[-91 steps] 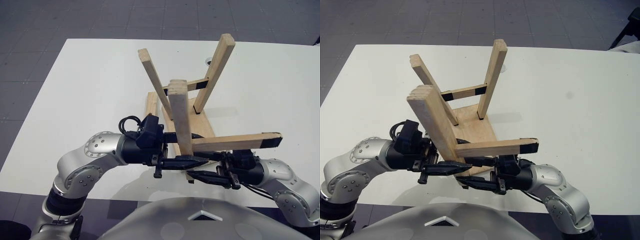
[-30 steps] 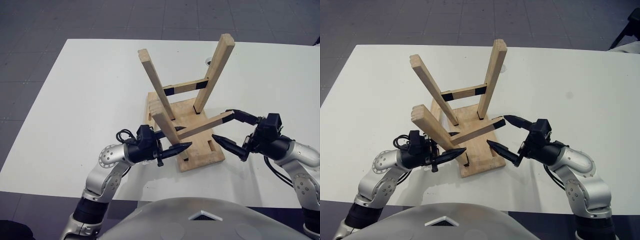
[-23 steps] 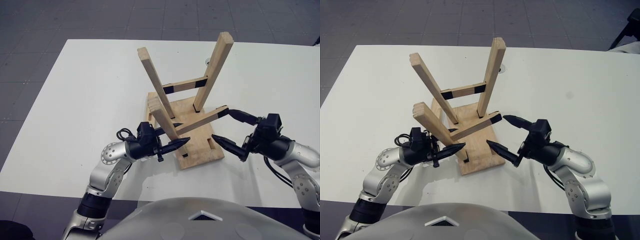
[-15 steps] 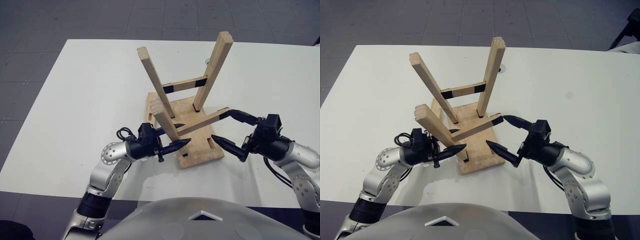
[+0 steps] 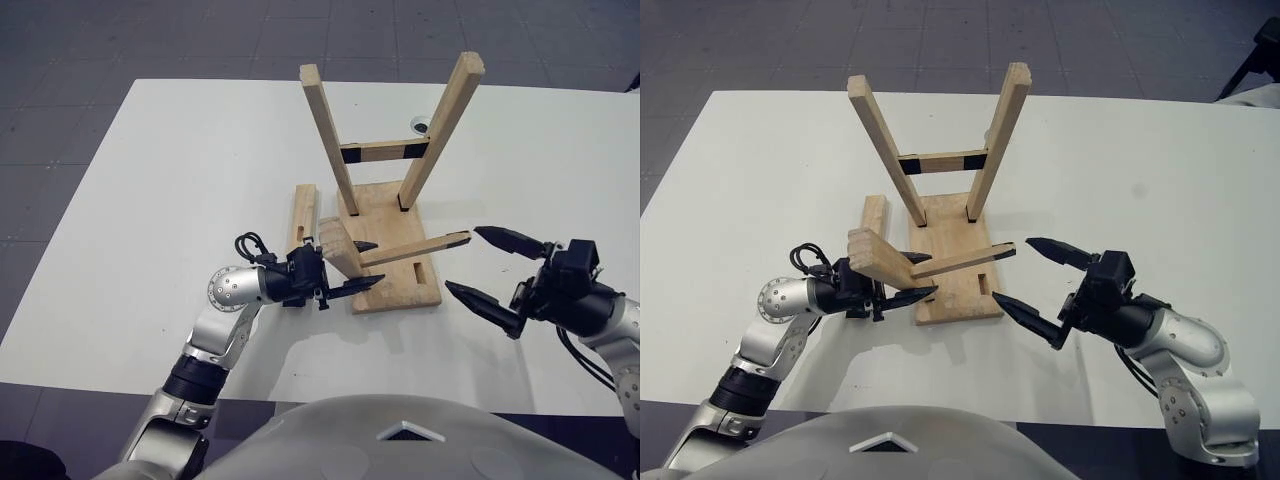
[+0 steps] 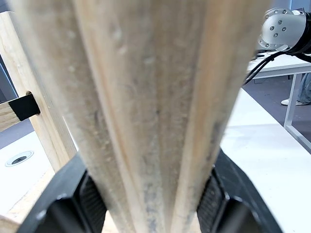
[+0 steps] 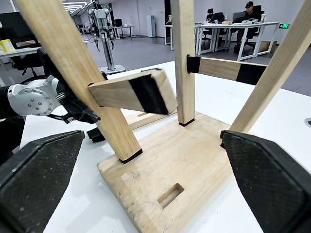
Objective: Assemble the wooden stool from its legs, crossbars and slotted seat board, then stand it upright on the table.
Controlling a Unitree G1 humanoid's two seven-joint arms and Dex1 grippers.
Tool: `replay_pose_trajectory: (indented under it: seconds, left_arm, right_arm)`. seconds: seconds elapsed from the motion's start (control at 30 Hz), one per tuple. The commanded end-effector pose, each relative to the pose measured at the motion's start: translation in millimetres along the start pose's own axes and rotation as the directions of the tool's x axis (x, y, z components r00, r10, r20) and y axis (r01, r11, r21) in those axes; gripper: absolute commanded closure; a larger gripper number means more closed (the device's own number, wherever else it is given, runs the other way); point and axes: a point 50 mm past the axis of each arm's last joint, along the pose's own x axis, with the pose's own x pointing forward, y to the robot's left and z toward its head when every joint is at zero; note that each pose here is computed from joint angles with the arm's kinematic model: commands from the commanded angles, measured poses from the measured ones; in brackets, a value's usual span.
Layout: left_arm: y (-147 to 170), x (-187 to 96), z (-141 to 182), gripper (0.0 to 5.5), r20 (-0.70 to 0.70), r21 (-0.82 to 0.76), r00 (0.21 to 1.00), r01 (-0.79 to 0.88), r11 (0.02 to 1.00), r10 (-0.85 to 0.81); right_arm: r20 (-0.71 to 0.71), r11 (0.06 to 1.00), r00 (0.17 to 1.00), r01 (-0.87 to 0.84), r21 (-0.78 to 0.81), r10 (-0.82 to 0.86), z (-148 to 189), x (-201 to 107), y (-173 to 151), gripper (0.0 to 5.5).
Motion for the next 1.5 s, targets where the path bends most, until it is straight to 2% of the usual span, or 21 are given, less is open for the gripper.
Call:
replay_pose_trajectory:
  seconds: [0.03, 0.13, 0.2, 0.37, 0.6, 0.83, 1.0, 1.1, 1.27, 1.5]
  left_arm:
    - [-6.1, -14.8, -23.9, 3.45, -0.137, -0.105, 0.991, -0.018, 0.994, 0.003]
    - [-7.2, -17.1, -22.6, 3.45, -0.139, -0.108, 0.989, 0.035, 0.994, -0.050]
    - [-7.0, -19.6, -21.9, 3.45, -0.140, -0.095, 0.986, 0.073, 0.993, -0.086]
    - [-8.8, -26.4, -21.2, 3.45, -0.113, -0.100, 0.974, 0.185, 0.978, -0.196]
    - [-11.0, -33.3, -37.3, 3.45, -0.194, -0.038, 0.949, 0.245, 0.969, -0.248]
    - [-19.1, -36.4, -56.2, 3.45, -0.242, -0.104, 0.940, 0.223, 0.969, -0.242]
    - [-26.1, -41.3, -64.6, 3.45, -0.314, -0.177, 0.906, 0.239, 0.955, -0.285]
    - [-24.5, -39.3, -59.8, 3.45, -0.301, -0.200, 0.906, 0.244, 0.949, -0.296]
    - [-25.3, -45.2, -53.8, 3.45, -0.336, -0.384, 0.847, 0.278, 0.881, -0.413]
    - [-22.3, -52.1, -52.0, 3.45, -0.411, -0.494, 0.786, 0.232, 0.838, -0.461]
  right_arm:
    - [-0.019, 0.999, 1.000, -0.015, -0.032, 0.015, 7.5, -8.1, -1.9, 0.34]
    - [0.081, 1.000, 0.997, 0.011, -0.025, -0.009, 25.0, -14.7, -9.8, 0.34]
    - [0.171, 0.996, 0.982, 0.086, -0.010, -0.083, 39.0, -22.6, -22.4, 0.34]
    - [0.379, 0.955, 0.876, 0.272, 0.118, -0.297, 69.6, -43.7, -58.1, 0.34]
    - [0.394, 0.925, 0.837, 0.333, 0.183, -0.379, 72.2, -43.9, -67.6, 0.34]
    - [0.389, 0.918, 0.832, 0.340, 0.204, -0.395, 70.1, -35.4, -67.7, 0.34]
    - [0.390, 0.915, 0.828, 0.344, 0.211, -0.401, 70.4, -32.7, -67.3, 0.34]
    - [0.386, 0.915, 0.831, 0.344, 0.210, -0.401, 70.5, -31.3, -67.4, 0.34]
    - [0.380, 0.916, 0.835, 0.343, 0.208, -0.399, 69.9, -28.5, -65.3, 0.34]
    - [0.381, 0.919, 0.837, 0.339, 0.202, -0.393, 69.1, -24.7, -61.7, 0.34]
